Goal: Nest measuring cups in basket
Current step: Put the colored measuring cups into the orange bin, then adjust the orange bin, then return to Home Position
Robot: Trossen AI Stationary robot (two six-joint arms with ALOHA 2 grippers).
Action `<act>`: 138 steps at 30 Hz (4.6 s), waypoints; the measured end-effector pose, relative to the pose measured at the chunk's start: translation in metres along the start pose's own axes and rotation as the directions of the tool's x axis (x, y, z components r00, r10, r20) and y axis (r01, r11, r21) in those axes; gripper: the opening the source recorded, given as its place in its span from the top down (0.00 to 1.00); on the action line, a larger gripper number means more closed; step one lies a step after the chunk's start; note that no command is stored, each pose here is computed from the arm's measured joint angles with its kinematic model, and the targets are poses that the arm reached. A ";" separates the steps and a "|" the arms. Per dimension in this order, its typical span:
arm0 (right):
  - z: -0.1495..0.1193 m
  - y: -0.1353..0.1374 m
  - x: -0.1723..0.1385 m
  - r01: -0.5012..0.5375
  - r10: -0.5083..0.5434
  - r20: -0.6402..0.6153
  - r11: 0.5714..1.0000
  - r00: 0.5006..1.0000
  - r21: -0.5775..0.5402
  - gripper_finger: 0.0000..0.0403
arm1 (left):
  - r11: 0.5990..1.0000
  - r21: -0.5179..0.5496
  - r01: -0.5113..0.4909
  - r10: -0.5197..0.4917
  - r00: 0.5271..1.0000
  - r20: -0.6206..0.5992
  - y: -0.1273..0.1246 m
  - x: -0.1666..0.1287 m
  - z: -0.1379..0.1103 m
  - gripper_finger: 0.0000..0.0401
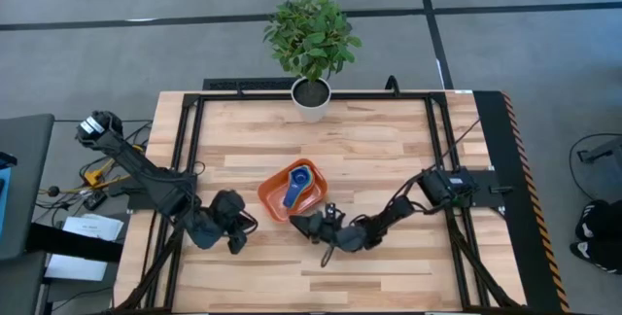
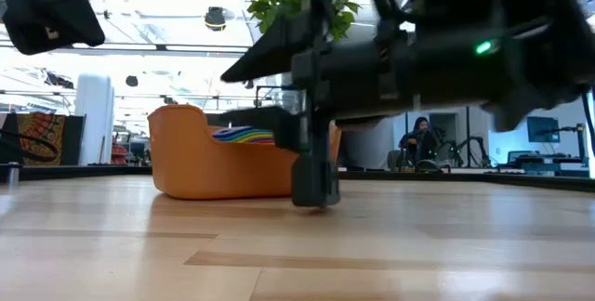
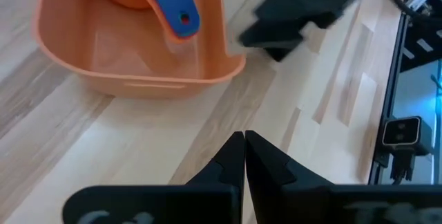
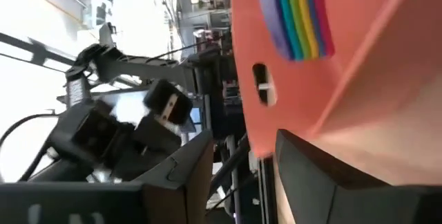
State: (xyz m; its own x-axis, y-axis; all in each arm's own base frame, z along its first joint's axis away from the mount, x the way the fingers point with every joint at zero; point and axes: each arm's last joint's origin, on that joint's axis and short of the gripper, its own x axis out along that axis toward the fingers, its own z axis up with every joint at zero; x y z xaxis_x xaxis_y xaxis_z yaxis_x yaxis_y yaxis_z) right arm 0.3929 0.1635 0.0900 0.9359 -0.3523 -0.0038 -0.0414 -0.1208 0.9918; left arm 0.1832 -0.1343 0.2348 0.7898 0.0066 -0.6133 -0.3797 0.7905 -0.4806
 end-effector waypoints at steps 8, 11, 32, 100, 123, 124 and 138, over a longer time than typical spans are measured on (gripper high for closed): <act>-0.004 0.022 -0.006 -0.173 0.173 0.012 0.984 0.985 -0.035 0.56 | 0.985 -0.016 -0.170 0.170 0.986 -0.001 0.015 0.006 -0.008 1.00; -0.001 0.030 -0.005 -0.227 0.231 0.025 0.968 0.973 -0.104 0.56 | 0.966 -0.033 -0.256 0.255 0.966 -0.038 0.030 0.019 -0.018 1.00; 0.076 0.095 -0.031 -0.029 -0.026 -0.086 0.814 0.996 -0.580 0.55 | 0.921 -0.172 -0.348 0.370 0.922 0.115 0.085 0.075 0.017 1.00; 0.220 0.123 -0.119 0.233 -0.581 -0.161 0.543 0.798 -0.807 0.71 | 0.895 -0.245 -0.373 0.342 0.926 -0.158 0.121 0.085 0.060 1.00; 0.198 0.165 -0.158 -0.148 -0.293 -0.405 0.625 0.866 -0.767 0.74 | 0.934 -0.273 -0.232 0.242 0.970 0.003 0.076 0.099 0.085 1.00; 0.195 0.173 -0.162 -0.228 -0.224 -0.454 0.628 0.863 -0.744 0.74 | 0.947 -0.239 -0.213 0.224 0.974 0.021 0.071 0.093 0.091 1.00; 0.174 0.229 -0.192 -0.759 0.302 -0.745 0.517 0.595 -0.397 0.97 | 0.685 0.507 0.523 -0.728 0.520 0.447 -0.007 0.020 0.169 1.00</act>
State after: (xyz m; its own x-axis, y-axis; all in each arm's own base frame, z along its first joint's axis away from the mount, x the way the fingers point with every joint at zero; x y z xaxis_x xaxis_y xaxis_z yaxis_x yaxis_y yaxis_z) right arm 0.1433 0.0421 0.2957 0.8051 0.4452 0.3919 -0.5925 0.5733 0.5660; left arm 0.2828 -0.0360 0.3319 0.9023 -0.2980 0.3115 0.3971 0.8556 -0.3319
